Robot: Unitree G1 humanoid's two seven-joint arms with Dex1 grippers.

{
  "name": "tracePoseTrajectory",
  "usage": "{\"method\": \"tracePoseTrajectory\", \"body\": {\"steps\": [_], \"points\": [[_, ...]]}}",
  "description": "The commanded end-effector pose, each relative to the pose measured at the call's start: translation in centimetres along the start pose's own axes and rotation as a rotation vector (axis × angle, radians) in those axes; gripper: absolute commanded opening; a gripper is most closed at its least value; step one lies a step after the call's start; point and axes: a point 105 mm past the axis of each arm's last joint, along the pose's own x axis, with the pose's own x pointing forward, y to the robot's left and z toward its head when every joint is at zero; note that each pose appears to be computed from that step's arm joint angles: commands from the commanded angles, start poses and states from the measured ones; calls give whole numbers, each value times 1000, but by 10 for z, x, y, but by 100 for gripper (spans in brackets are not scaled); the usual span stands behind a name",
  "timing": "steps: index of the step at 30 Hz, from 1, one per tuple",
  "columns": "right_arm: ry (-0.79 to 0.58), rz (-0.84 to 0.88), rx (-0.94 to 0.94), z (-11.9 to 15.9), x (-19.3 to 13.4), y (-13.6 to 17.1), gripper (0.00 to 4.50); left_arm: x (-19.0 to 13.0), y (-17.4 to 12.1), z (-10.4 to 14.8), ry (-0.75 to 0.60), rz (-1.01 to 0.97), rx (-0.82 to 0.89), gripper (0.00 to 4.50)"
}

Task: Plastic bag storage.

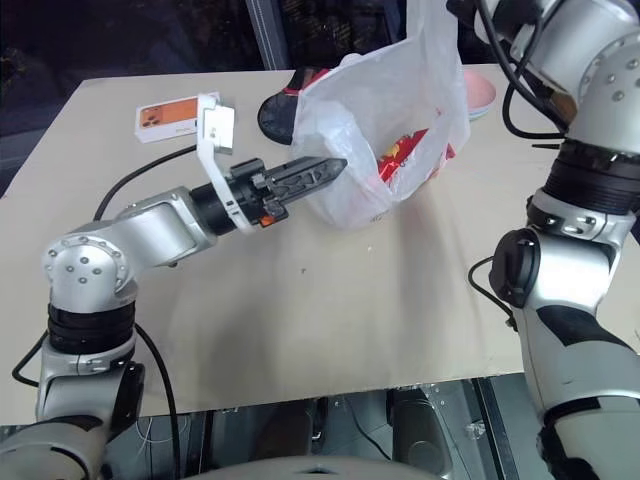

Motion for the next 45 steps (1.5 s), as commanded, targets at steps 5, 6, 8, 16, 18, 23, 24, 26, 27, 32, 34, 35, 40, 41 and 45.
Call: {"method": "tracePoseTrajectory", "body": {"steps": [5, 6, 8, 16, 18, 23, 24, 26, 27, 32, 34, 35, 40, 41, 45], "points": [[-46, 47, -27, 12, -5, 15, 0, 3, 3, 13, -42, 59, 278, 304], [-45, 47, -27, 11, -5, 16, 0, 4, 4, 16, -54, 56, 273, 304], [-44, 49, -23, 10, -5, 17, 0, 6, -1, 17, -57, 21, 250, 304], [-35, 37, -27, 5, -5, 17, 0, 4, -1, 50, -284, -68, -64, 147], [-57, 5, -32, 11, -8, 9, 0, -7, 5, 67, -358, -68, -109, 73], [-196, -83, -81, 45, -12, -13, 0, -23, 31, 119, -482, 10, -83, 13], [-231, -93, -109, 54, -13, -16, 0, -24, 34, 133, -504, 19, -52, 13], [-276, -98, -144, 68, -19, -18, 0, -25, 34, 158, -527, 19, 13, 13], [-286, -96, -164, 70, -24, -18, 0, -23, 32, 164, -518, 11, 44, 13], [-204, -135, -273, 37, -47, -24, 0, -19, 35, 142, -393, 17, 124, 13], [-131, -168, -287, 9, -60, -29, 0, -20, 36, 122, -331, 32, 138, 13], [-95, -175, -282, -7, -67, -29, 0, -22, 37, 112, -309, 45, 126, 13], [119, -221, -319, -93, -93, -25, 0, -27, 59, 47, -163, 198, 209, 13], [155, -223, -324, -108, -98, -23, 0, -27, 62, 32, -117, 217, 238, 13], [292, -232, -368, -159, -118, -17, 0, -32, 64, -13, 2, 224, 286, 13]]}}
